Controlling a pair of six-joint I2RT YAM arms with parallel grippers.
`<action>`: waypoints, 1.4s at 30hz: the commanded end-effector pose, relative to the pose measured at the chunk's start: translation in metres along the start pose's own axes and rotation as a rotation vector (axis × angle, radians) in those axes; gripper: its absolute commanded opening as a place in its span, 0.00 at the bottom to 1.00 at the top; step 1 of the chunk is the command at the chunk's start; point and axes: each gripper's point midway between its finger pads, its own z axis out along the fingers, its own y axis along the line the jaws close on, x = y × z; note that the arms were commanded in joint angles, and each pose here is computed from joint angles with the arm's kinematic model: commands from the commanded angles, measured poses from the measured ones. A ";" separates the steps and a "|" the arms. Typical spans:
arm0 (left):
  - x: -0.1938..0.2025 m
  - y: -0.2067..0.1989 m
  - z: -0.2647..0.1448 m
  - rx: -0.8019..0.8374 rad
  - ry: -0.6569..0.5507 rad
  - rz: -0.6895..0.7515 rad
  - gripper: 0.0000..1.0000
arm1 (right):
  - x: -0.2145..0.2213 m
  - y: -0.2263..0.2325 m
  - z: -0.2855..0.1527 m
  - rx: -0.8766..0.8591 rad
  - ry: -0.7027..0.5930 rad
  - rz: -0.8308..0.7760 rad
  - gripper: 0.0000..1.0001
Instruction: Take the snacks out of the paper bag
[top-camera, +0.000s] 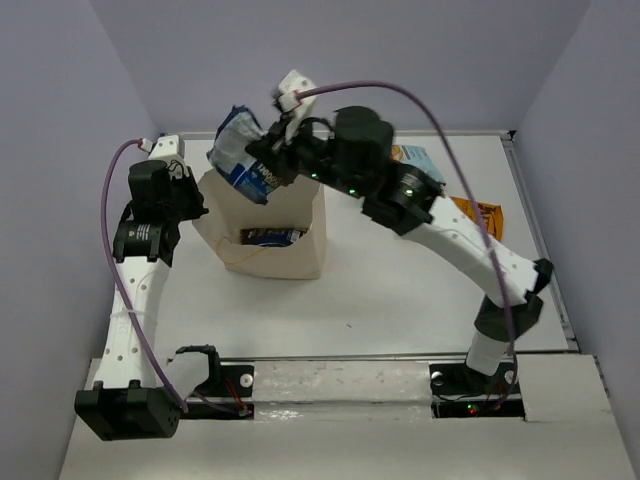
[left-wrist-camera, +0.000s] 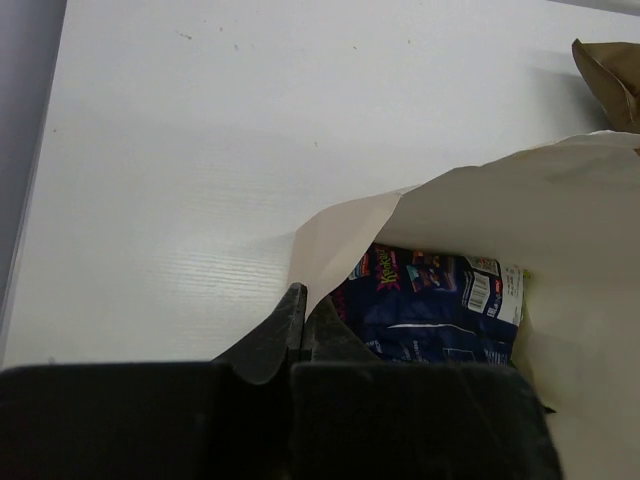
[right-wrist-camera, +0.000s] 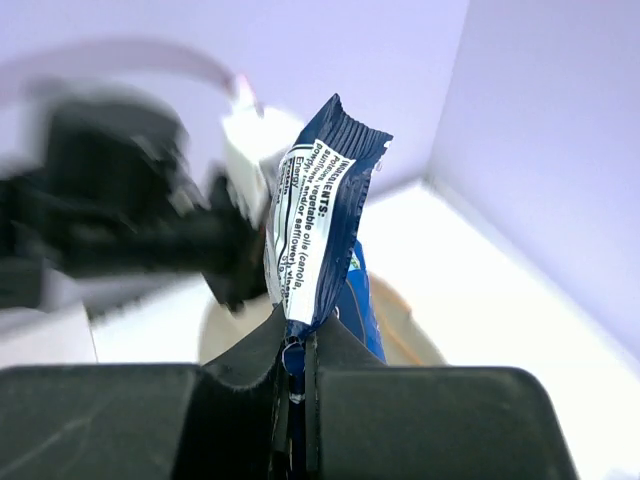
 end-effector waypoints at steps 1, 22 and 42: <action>-0.032 0.001 -0.006 -0.022 -0.133 -0.032 0.00 | -0.172 -0.008 -0.122 0.046 -0.492 -0.050 0.01; -0.034 0.018 -0.009 -0.123 -0.128 -0.210 0.00 | 0.194 -0.143 -0.173 0.816 0.393 -0.276 0.13; 0.016 0.005 -0.020 -0.039 -0.093 -0.215 0.00 | 0.027 -0.027 -0.130 0.129 0.024 0.047 0.74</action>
